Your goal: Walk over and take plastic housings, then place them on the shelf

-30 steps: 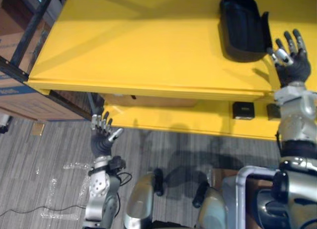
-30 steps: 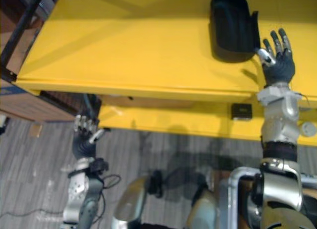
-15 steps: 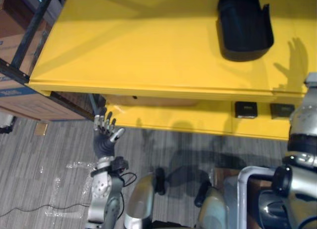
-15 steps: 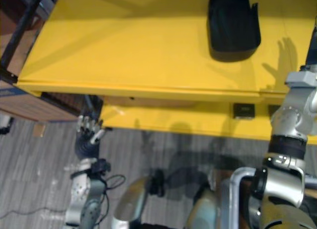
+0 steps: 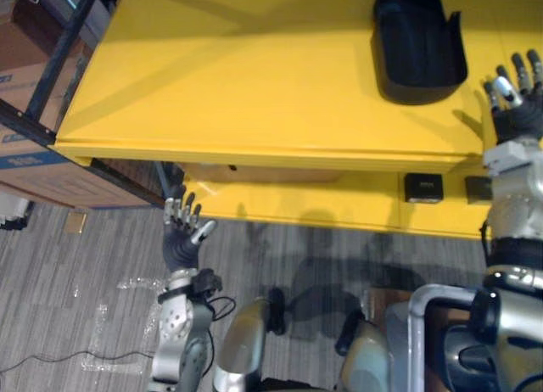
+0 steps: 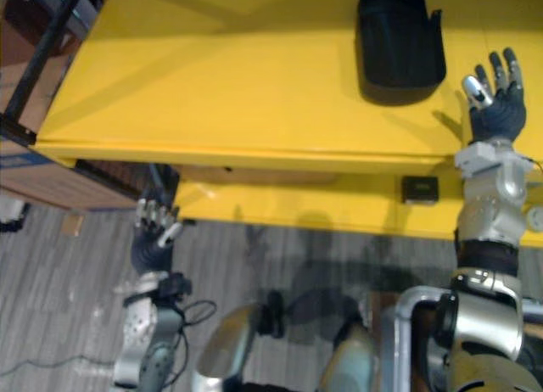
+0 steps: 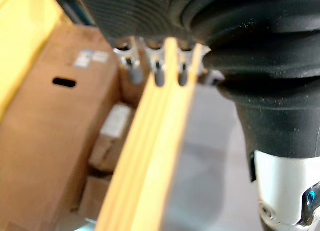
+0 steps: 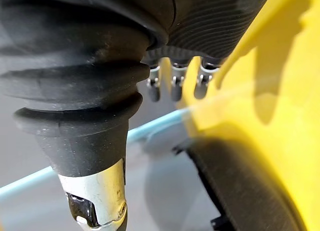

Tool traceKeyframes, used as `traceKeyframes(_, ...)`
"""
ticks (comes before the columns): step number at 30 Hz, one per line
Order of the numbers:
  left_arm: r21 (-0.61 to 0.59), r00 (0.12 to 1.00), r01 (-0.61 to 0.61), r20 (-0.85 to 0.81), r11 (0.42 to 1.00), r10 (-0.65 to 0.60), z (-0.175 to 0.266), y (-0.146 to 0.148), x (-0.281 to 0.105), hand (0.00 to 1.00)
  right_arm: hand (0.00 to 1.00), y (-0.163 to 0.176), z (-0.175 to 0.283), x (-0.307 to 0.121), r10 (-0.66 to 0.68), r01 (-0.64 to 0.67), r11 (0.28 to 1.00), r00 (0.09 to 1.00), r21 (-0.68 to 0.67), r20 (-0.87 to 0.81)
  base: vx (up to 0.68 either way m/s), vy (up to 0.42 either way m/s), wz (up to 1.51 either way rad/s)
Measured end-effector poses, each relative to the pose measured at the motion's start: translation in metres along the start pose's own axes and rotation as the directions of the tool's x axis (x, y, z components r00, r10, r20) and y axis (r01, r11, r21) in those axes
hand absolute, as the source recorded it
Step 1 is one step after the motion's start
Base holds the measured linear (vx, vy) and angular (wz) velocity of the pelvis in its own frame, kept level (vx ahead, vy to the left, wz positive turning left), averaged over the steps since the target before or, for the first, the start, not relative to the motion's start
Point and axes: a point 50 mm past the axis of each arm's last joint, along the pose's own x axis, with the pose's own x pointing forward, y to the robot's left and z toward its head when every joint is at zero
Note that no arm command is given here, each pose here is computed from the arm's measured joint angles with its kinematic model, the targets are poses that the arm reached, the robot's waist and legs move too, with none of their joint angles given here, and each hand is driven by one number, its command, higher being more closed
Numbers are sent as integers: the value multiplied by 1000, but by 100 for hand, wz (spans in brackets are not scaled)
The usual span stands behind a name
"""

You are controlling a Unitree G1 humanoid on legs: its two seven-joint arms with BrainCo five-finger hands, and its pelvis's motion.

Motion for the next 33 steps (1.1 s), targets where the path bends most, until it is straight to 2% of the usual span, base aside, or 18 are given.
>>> traceKeyframes(11, 4, 1000, -4, -4, 1000, 4, -1, 2, -1, 0, 0, 12, -8, 2, 172, -174, 984, 982, -26, -76, -3, -9, 2)
traceKeyframes(22, 11, 1000, -14, 7, 1000, 14, 2, 5, 0, 0, 0, 12, -13, 1, 203, -208, 978, 972, -28, -120, 0, -1, 0)
traceKeyframes(26, 14, 1000, -22, 18, 1000, 21, 4, 7, 2, 0, 0, 9, -13, 2, 155, -161, 986, 981, -37, -116, 0, 0, 0)
traceKeyframes(30, 12, 1000, -18, 17, 1000, 18, 4, 6, 2, 0, 0, 1, -7, 2, 6, -10, 996, 999, -86, -46, 6, -4, -1)
traceKeyframes(33, 4, 1000, -2, 3, 1000, 2, 1, 2, 0, 0, 0, -7, 11, -3, -111, 125, 978, 990, -169, 92, 29, -12, -1)
